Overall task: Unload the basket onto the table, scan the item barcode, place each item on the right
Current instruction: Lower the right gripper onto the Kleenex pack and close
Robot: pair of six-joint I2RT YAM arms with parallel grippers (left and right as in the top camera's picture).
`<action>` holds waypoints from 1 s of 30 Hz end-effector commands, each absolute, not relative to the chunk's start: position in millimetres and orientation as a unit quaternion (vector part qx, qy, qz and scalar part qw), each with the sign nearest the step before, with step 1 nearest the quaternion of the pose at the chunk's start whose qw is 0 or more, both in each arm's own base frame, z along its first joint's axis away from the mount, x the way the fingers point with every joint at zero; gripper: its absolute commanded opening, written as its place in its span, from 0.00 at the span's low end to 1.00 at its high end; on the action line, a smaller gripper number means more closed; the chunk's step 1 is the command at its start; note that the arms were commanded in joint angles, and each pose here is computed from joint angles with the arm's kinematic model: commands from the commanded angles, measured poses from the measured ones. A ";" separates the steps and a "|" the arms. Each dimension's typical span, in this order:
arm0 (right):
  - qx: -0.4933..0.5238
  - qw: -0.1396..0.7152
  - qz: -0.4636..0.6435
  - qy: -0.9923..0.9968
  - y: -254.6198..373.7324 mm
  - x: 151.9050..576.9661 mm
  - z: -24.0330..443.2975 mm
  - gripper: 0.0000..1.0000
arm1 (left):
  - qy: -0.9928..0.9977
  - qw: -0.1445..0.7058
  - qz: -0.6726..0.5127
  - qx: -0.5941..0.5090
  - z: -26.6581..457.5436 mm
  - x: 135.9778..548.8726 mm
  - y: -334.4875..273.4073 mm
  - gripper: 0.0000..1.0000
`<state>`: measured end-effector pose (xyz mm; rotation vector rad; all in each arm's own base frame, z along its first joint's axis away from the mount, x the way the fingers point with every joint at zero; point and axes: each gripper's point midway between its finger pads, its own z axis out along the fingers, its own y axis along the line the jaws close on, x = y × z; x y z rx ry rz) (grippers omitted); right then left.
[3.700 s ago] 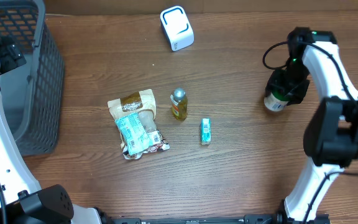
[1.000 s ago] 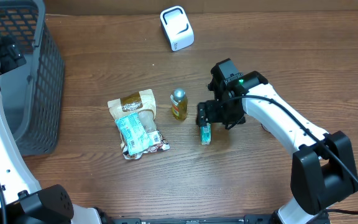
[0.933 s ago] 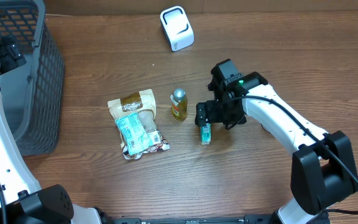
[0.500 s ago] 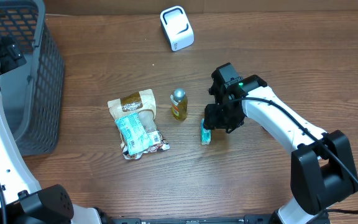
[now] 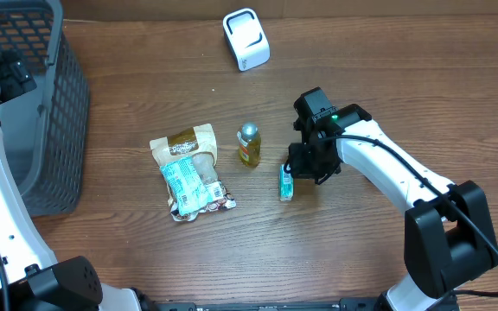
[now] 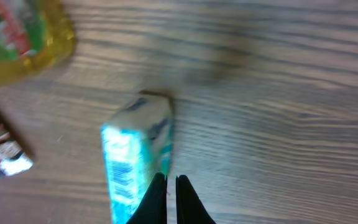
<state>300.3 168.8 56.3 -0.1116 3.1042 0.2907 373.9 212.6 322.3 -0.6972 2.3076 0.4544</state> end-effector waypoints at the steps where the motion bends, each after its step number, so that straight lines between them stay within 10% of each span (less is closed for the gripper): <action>1: -0.007 0.028 0.070 0.997 160.3 304.9 59.3 0.04 | 0.886 0.344 0.175 -0.257 327.8 375.8 210.9 0.99; 30: -0.002 0.001 0.086 0.996 164.8 293.4 59.5 0.04 | 0.886 0.344 0.175 -0.257 327.8 375.8 210.9 1.00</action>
